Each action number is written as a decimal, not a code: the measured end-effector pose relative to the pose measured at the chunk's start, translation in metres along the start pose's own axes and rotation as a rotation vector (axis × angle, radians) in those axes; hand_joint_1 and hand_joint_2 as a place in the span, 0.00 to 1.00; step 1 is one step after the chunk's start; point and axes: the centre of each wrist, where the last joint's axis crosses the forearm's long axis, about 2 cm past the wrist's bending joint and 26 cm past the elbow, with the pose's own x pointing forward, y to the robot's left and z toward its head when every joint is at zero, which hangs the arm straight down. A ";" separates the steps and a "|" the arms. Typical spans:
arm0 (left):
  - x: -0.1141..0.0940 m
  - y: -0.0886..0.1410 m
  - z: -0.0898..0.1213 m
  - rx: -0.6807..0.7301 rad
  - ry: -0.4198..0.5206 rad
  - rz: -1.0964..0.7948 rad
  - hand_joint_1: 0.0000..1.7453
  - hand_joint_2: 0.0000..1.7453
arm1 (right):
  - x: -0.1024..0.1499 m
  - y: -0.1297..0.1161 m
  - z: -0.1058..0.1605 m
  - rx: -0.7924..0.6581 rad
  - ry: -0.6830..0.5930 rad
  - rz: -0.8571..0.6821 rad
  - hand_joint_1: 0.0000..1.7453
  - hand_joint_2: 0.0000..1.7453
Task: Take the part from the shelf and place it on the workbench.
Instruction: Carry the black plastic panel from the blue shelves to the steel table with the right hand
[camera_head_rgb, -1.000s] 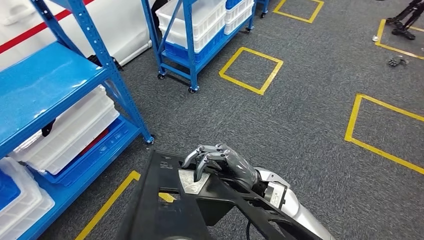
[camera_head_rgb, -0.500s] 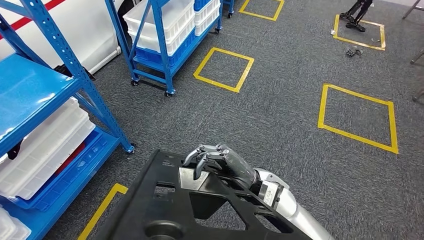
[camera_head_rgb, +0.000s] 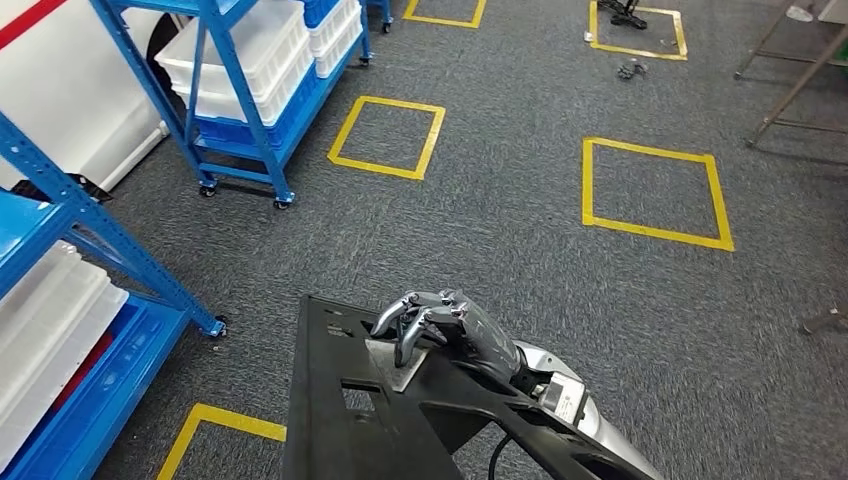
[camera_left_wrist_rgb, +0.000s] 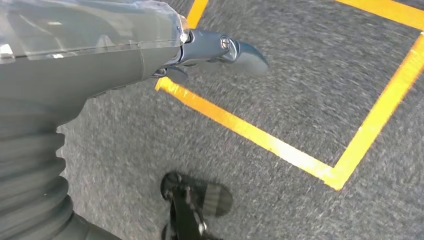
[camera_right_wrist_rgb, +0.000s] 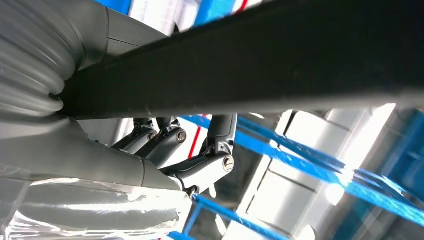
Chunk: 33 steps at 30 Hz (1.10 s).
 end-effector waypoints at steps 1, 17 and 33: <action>-0.001 0.002 0.000 0.006 0.008 -0.001 0.00 1.00 | 0.001 0.001 -0.001 -0.001 -0.003 -0.002 1.00 1.00; -0.002 -0.003 0.001 -0.011 0.037 -0.018 0.00 1.00 | 0.008 0.004 0.003 0.005 0.007 -0.004 1.00 1.00; -0.003 -0.016 0.004 -0.029 0.029 -0.020 0.00 1.00 | 0.012 -0.003 -0.003 0.027 0.000 0.008 1.00 1.00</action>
